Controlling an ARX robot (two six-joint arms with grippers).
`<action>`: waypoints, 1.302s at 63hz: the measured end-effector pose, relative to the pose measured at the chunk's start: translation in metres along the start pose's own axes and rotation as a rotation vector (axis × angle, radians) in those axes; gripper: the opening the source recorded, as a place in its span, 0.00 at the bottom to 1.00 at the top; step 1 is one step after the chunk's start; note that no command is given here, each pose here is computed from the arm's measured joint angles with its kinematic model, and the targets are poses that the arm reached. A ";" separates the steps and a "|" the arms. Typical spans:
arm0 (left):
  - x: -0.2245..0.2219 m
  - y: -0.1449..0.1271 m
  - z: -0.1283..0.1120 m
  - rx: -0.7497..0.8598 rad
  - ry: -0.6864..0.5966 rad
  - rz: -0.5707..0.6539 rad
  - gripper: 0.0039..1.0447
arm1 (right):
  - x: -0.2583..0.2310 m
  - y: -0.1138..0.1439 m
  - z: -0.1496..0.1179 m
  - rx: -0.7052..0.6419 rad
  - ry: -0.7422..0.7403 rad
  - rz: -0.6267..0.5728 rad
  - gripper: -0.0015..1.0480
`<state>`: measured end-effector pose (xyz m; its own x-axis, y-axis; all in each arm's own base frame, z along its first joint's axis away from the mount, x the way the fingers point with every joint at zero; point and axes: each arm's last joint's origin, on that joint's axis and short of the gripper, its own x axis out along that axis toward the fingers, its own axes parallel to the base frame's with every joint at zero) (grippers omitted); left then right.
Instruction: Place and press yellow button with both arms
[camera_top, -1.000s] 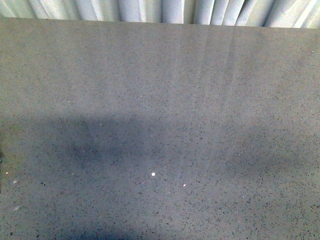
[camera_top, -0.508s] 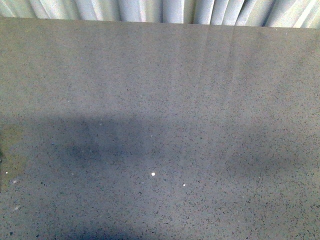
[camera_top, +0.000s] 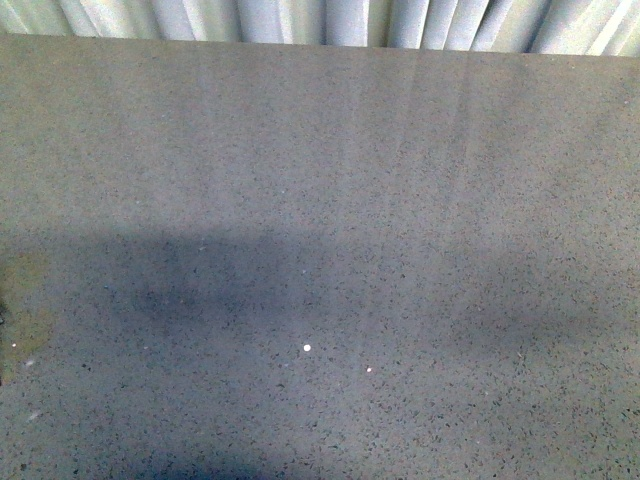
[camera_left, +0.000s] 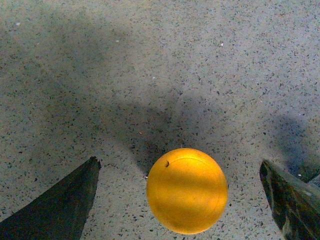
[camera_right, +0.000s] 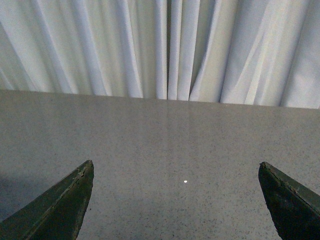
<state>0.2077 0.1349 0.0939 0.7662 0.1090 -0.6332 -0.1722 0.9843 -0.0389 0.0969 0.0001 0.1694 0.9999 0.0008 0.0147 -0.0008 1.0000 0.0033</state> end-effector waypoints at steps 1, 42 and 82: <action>0.000 0.000 0.000 0.000 0.000 0.000 0.91 | 0.000 0.000 0.000 0.000 0.000 0.000 0.91; 0.001 -0.003 0.000 0.013 0.005 0.003 0.63 | 0.000 0.000 0.000 0.000 0.000 0.000 0.91; 0.000 -0.007 -0.002 0.030 0.004 -0.002 0.33 | 0.000 0.000 0.000 0.000 0.000 0.000 0.91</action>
<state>0.2078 0.1273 0.0926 0.7638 0.1066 -0.6366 -0.1522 0.9882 -0.0171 0.0969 0.0001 0.1694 0.9999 0.0008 0.0147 -0.0008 1.0000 0.0033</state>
